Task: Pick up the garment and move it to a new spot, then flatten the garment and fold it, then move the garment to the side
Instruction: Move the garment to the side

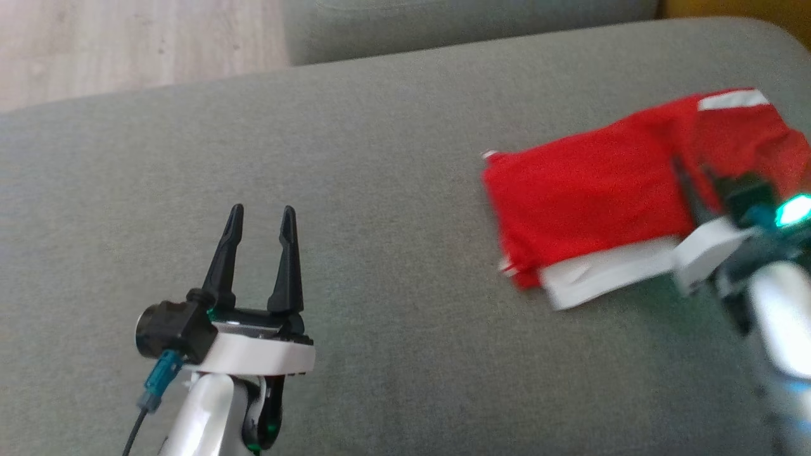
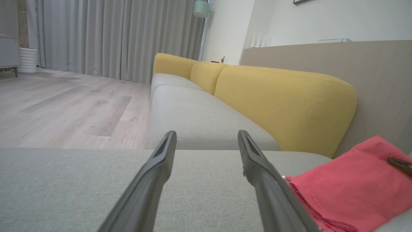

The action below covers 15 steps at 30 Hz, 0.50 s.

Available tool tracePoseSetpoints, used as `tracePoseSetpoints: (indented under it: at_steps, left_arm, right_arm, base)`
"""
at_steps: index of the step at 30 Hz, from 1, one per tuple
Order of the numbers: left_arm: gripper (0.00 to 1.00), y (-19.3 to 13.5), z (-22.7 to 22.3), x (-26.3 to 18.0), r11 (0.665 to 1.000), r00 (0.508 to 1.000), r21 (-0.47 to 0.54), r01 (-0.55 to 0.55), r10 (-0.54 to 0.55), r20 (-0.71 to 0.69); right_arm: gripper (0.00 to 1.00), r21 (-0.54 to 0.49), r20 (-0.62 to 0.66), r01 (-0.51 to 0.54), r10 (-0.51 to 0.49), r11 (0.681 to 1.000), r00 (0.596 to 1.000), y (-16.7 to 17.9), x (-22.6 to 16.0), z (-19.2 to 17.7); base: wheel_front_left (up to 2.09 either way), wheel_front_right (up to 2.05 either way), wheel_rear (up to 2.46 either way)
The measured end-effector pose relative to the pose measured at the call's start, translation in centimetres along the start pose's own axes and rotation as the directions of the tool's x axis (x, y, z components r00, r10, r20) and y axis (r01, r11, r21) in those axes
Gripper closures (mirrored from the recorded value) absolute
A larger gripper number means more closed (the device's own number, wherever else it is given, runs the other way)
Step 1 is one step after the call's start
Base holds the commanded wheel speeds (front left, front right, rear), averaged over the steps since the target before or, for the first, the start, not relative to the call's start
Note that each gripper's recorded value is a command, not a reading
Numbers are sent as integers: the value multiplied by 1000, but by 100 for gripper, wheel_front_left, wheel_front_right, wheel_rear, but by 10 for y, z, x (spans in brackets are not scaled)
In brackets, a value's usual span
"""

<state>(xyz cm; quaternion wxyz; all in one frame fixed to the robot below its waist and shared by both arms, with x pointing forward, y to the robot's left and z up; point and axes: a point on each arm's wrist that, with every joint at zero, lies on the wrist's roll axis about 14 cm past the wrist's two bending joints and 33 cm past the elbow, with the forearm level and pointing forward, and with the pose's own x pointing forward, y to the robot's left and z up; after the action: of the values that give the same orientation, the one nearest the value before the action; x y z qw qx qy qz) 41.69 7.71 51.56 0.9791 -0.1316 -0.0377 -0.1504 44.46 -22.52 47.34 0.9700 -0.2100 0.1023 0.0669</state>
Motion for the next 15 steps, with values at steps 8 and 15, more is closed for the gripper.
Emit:
tracePoseSetpoints:
  at_steps: [8,15]
  left_arm:
    - [0,-4,-25,24,999,998,-22,33,-34,-48]
    - [0,2,-40,36,999,996,-24,39,-41,-75]
  right_arm:
    - [100,-142,-66,127,-137,982,988,-98,17,-1]
    - [100,-189,-187,183,-218,965,958,-142,22,-32]
  base:
    - [0,0,0]
    - [0,0,0]
